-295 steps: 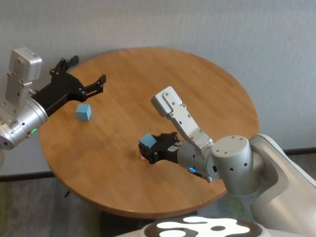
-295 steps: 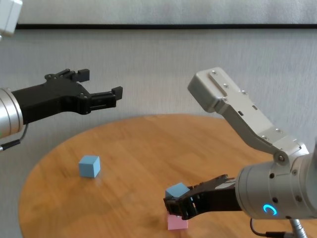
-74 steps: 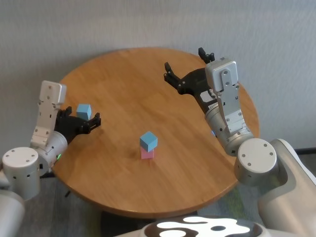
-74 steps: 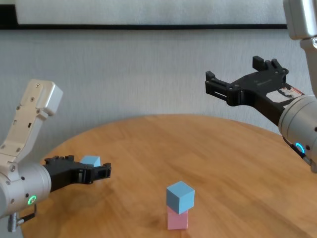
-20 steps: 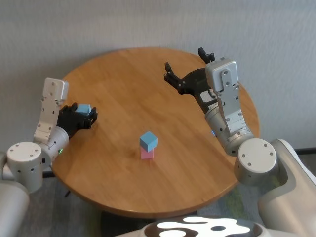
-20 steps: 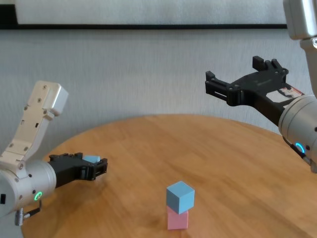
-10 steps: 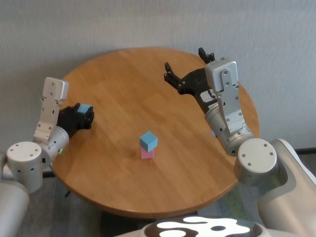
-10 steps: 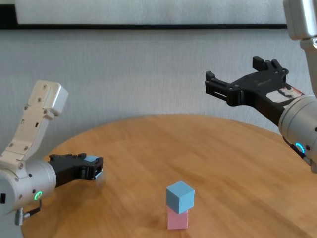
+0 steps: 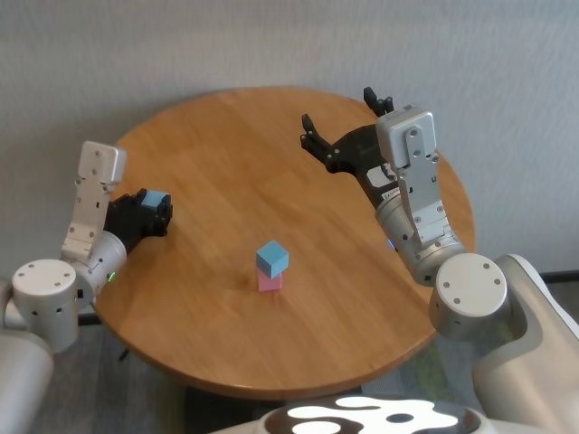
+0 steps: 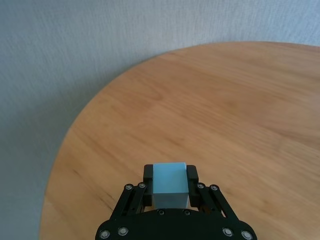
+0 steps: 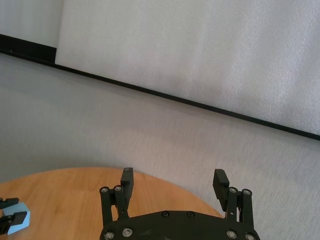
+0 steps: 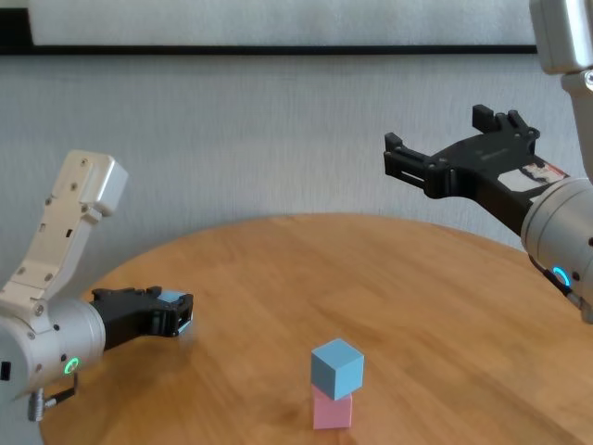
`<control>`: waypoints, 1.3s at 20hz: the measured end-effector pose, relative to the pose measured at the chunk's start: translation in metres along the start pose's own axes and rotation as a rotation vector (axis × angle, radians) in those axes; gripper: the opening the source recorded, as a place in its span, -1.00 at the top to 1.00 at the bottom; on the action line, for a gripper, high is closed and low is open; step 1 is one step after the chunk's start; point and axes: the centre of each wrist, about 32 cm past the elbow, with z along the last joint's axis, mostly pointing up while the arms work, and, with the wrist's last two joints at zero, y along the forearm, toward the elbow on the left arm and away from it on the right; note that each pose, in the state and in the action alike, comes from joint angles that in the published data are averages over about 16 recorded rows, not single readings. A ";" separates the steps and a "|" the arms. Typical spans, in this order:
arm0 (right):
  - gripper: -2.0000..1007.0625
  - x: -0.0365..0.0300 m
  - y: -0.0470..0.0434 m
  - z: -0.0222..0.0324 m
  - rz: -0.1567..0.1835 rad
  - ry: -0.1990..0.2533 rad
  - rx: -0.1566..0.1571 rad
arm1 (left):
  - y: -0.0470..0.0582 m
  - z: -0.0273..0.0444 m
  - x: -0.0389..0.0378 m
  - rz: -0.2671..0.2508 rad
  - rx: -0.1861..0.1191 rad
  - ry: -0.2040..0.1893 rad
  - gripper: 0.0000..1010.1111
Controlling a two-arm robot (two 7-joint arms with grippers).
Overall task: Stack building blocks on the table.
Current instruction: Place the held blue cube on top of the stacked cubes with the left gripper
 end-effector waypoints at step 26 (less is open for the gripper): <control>-1.00 0.0000 0.0000 0.0000 0.000 0.000 0.000 | 0.027 0.0528 -0.0255 -0.424 -0.087 -0.105 0.21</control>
